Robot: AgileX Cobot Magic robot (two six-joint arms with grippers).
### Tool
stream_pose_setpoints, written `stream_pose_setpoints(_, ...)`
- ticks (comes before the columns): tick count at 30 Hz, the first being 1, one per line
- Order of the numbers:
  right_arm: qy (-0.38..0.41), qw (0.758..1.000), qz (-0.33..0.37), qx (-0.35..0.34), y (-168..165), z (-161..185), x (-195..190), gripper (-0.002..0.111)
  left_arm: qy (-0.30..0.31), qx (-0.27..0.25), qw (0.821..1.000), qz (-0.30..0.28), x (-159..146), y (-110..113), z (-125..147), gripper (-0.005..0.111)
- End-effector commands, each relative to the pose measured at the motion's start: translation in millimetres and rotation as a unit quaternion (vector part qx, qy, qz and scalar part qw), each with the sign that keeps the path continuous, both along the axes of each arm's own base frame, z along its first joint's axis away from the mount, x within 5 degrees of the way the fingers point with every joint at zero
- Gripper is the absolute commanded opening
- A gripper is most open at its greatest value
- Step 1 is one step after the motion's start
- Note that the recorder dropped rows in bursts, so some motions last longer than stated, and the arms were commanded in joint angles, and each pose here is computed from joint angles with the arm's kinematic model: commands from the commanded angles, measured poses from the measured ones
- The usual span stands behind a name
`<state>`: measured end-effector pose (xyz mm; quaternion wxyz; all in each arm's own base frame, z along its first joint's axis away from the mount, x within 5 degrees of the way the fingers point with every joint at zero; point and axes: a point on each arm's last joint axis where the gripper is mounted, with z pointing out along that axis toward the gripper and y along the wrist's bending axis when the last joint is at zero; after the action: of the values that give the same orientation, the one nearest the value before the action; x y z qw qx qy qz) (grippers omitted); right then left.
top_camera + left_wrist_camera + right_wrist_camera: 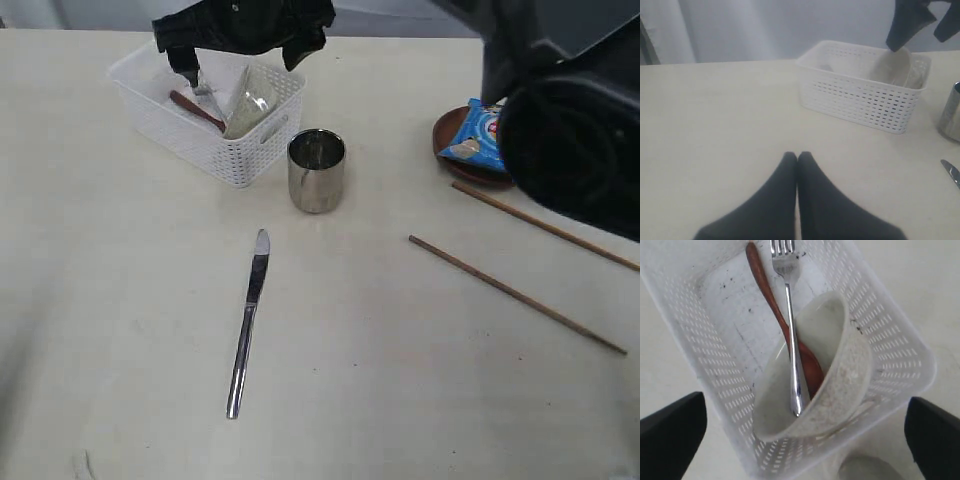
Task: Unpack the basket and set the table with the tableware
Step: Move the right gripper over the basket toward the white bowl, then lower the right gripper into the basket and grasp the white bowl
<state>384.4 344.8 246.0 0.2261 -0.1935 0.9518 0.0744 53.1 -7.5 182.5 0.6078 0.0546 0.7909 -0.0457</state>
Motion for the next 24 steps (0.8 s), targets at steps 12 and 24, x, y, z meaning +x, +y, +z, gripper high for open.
stream_pose_setpoints(12, 0.021, 0.997, -0.068, 0.010, -6, -30, 36, 0.080, -0.002, -0.002, 1.000, -0.004, 0, 0, 0, 0.000)
stream_pose_setpoints(24, 0.021, 0.997, -0.067, 0.009, -8, -30, 38, 0.061, -0.002, -0.002, 1.000, -0.004, 0, 0, 0, 0.000)
